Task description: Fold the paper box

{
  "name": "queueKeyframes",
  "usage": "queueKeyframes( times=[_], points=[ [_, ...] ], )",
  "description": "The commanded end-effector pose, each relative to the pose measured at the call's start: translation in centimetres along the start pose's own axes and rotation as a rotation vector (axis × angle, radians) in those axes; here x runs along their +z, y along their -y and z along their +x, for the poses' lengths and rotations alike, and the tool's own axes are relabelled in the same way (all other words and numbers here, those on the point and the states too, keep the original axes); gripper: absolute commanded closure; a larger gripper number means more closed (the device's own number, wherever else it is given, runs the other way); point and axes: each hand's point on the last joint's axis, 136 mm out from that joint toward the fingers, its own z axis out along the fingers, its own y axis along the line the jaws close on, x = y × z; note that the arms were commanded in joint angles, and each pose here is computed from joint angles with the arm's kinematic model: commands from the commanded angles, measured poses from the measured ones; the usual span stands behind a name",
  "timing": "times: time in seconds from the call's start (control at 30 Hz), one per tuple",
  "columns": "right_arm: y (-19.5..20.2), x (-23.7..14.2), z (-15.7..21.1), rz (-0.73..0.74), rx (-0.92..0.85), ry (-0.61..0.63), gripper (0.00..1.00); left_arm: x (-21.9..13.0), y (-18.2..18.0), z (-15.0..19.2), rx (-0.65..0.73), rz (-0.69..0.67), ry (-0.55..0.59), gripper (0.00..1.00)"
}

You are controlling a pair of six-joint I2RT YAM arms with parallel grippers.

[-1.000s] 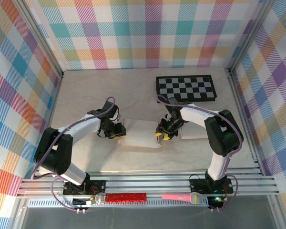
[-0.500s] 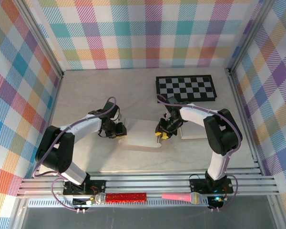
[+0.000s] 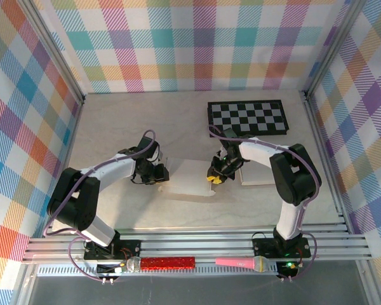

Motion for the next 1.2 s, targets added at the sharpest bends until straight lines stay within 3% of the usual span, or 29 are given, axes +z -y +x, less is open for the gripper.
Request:
queueKeyframes(
  times=[0.0,0.23,0.37,0.63,0.73,1.17],
  points=[
    [-1.3,1.4,-0.3,-0.061,0.0,-0.031,0.84,1.4,2.9,1.9,0.026,0.111,-0.053,0.76],
    [-1.0,0.7,0.6,-0.053,0.011,-0.035,0.85,1.6,3.6,3.3,0.007,0.118,-0.058,0.84],
    [0.0,-0.2,0.6,-0.03,0.002,-0.021,0.78,1.2,2.6,3.9,0.004,0.083,-0.045,0.86],
    [0.2,-2.8,-0.9,-0.082,-0.076,0.016,0.42,1.2,1.1,4.6,0.028,0.028,-0.047,0.93],
    [-0.1,-3.2,-1.1,-0.077,-0.126,0.008,0.33,0.8,1.1,4.3,0.024,0.028,-0.02,0.97],
    [1.3,-2.8,-1.8,-0.06,-0.173,-0.02,0.26,1.4,0.5,4.4,-0.065,0.121,-0.03,1.0]
  ],
)
